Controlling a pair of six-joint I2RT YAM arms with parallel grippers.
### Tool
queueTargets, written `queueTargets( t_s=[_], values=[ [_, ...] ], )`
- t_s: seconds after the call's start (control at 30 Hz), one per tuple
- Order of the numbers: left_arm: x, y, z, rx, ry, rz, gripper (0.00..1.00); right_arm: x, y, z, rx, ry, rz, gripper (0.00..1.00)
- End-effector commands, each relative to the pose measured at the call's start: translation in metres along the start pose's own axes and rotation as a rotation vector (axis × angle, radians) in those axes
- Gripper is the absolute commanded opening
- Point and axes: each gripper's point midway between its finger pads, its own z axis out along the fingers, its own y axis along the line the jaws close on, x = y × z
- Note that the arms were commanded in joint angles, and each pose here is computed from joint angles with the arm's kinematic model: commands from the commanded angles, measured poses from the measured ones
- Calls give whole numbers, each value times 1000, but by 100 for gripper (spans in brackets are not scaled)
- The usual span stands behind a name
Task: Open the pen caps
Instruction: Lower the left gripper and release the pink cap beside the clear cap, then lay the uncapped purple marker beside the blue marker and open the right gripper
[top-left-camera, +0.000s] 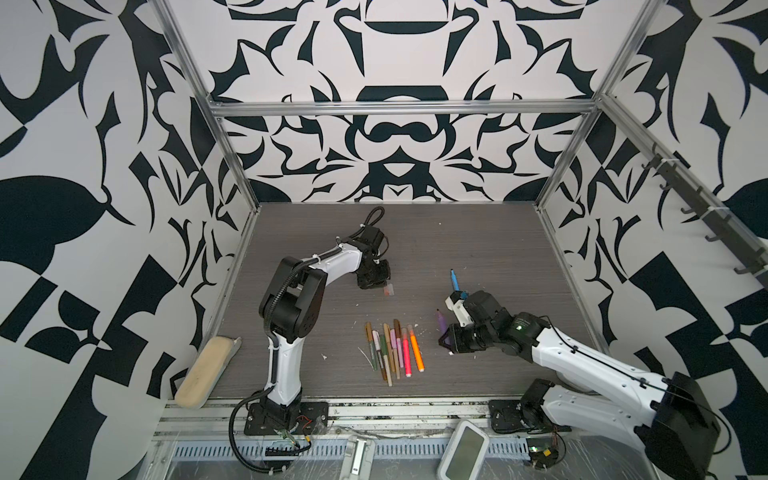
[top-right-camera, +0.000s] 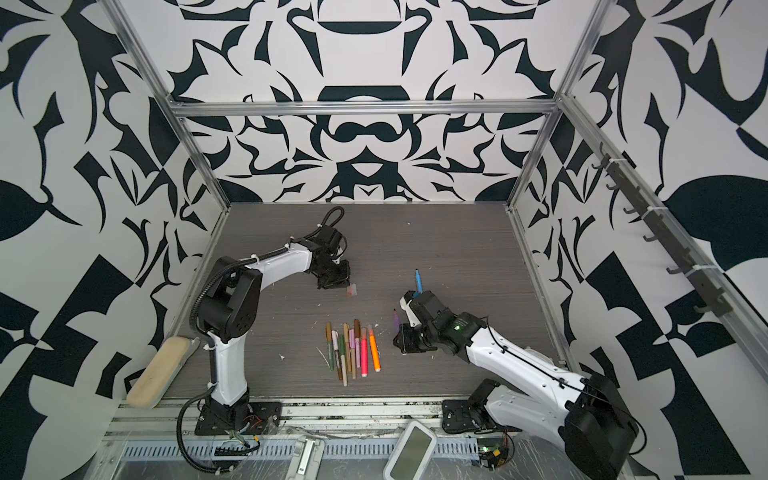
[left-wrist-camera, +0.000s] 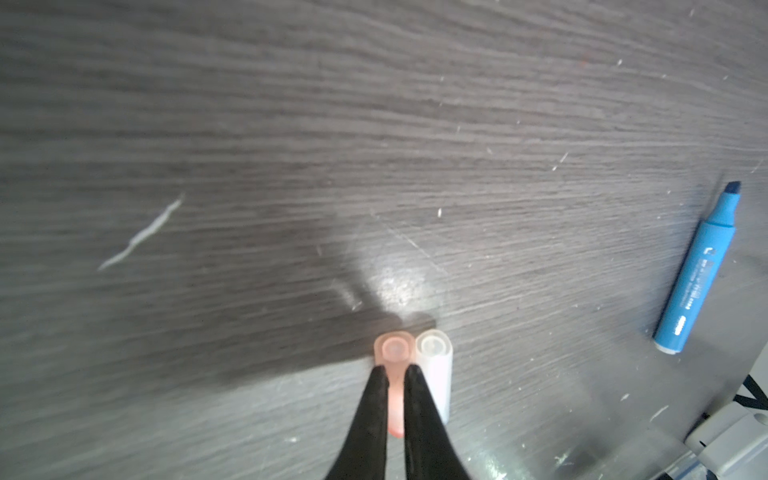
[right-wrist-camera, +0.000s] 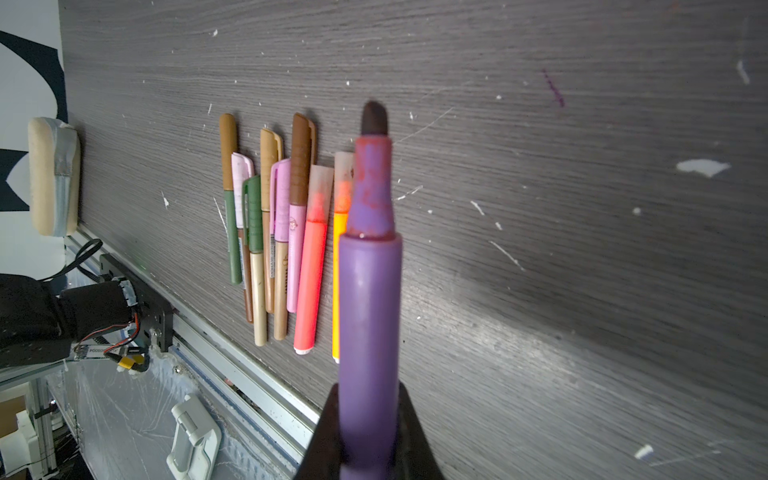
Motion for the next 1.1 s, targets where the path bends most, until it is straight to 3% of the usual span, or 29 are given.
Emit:
queueTargets(
  t_s=[0.0, 0.23, 0.37, 0.5, 0.73, 1.07],
  values=[
    [11, 14, 15, -56, 57, -22, 13, -5, 1, -3, -5, -29, -18, 0],
    [12, 13, 10, -54, 53, -18, 13, -26, -3, -17, 51, -55, -63, 0],
    [16, 15, 7, -58, 52, -16, 17, -76, -11, -44, 137, -125, -133, 0],
    [22, 19, 3, -60, 56, -13, 20, -131, -45, -55, 220, -183, -102, 0],
    [28, 14, -18, -31, 26, 5, 27, -183, -118, -33, 238, -211, 111, 0],
    [27, 1, -42, 19, -18, 25, 31, -184, -165, 12, 346, -107, 141, 0]
  ],
)
